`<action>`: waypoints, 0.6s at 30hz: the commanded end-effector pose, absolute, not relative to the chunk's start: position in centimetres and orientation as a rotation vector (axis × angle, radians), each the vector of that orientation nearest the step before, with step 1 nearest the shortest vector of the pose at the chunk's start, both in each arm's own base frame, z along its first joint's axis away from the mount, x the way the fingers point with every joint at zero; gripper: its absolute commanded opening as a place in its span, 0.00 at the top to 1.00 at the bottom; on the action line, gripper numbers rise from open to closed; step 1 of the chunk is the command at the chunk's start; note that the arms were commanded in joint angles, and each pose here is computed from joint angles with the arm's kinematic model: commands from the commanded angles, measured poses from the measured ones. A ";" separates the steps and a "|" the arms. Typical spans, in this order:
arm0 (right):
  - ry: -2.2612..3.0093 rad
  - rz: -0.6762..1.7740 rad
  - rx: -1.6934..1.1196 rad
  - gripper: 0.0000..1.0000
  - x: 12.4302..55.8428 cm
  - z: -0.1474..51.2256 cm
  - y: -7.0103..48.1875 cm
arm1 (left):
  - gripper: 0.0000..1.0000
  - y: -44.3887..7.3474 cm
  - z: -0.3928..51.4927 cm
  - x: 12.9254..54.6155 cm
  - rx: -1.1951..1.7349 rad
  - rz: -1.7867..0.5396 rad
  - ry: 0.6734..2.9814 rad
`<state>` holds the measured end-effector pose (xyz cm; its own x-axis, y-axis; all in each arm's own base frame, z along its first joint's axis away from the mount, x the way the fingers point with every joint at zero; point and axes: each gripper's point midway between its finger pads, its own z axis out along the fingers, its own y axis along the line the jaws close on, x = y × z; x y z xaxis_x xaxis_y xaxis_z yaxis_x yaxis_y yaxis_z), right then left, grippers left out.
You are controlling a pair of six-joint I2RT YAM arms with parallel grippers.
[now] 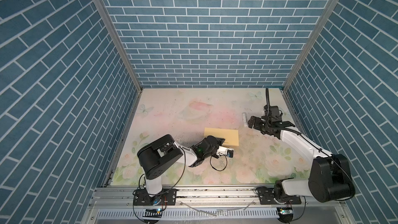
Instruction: Place the letter into the envelope and seal it
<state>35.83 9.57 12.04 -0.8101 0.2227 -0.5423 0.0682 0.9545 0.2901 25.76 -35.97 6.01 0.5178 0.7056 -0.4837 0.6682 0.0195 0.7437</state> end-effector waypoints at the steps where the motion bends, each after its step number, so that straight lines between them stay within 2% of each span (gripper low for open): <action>1: 2.560 0.299 0.095 0.08 37.2 12.5 9.9 | 0.32 -36.4 11.7 26.0 1.452 -0.053 1.200; 9: 2.652 0.237 0.042 0.15 41.3 10.9 10.7 | 0.01 -34.1 18.4 25.8 1.121 -0.253 1.408; 18: 2.733 0.149 0.009 0.23 45.3 8.1 11.6 | 0.00 -30.8 20.7 26.5 0.822 -0.383 1.709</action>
